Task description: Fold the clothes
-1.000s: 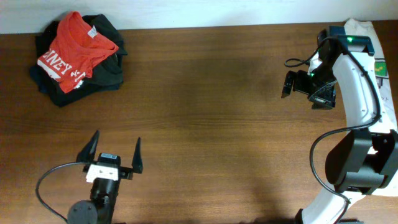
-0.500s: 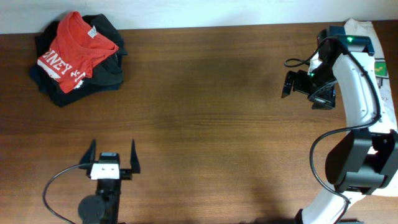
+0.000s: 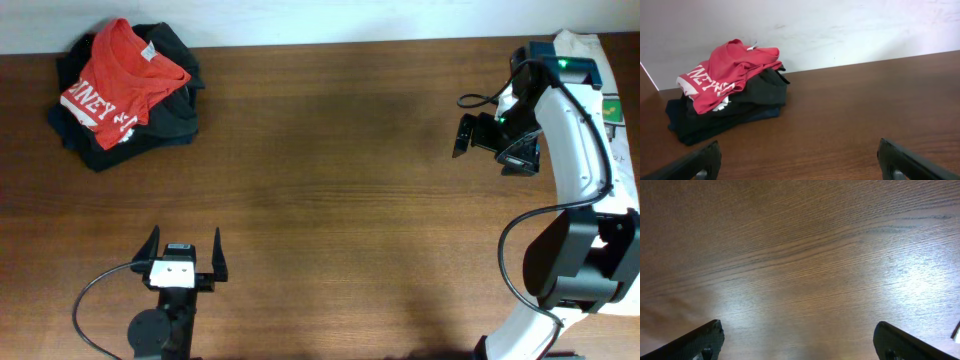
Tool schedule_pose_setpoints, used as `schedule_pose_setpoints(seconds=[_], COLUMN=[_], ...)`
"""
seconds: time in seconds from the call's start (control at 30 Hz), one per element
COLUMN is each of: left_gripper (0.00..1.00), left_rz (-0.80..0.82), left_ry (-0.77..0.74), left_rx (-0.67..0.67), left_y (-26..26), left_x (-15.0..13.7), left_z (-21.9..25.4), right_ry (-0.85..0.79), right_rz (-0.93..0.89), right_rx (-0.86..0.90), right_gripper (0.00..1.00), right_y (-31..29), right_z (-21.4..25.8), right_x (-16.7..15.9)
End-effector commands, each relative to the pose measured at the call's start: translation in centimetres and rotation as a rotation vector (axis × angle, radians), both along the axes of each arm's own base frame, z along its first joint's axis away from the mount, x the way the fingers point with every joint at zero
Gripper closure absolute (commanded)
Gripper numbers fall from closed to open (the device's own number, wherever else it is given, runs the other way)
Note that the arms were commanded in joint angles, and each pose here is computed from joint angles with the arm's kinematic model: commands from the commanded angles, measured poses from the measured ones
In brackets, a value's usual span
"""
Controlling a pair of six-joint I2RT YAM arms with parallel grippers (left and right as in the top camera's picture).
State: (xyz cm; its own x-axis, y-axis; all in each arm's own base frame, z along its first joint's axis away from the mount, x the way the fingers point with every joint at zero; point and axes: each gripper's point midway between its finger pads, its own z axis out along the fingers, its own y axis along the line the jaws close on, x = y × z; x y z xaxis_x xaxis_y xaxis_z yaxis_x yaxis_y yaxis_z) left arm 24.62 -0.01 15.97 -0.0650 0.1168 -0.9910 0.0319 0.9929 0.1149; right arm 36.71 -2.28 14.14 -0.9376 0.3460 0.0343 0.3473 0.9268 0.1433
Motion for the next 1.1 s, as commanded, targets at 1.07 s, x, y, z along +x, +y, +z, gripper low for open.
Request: schedule_pose_setpoints(seconds=[1.07], left_gripper=[0.01], left_rz=[-0.005], left_ry=[0.001], left_rx=[0.012], left_y=[0.0], left_x=[0.0], left_z=[-0.1], right_ry=[-0.983], right_rz=[0.237], right_rx=[-0.152], right_gripper=[0.01], right_y=[5.6], right_z=[19.6], right_x=[-9.6])
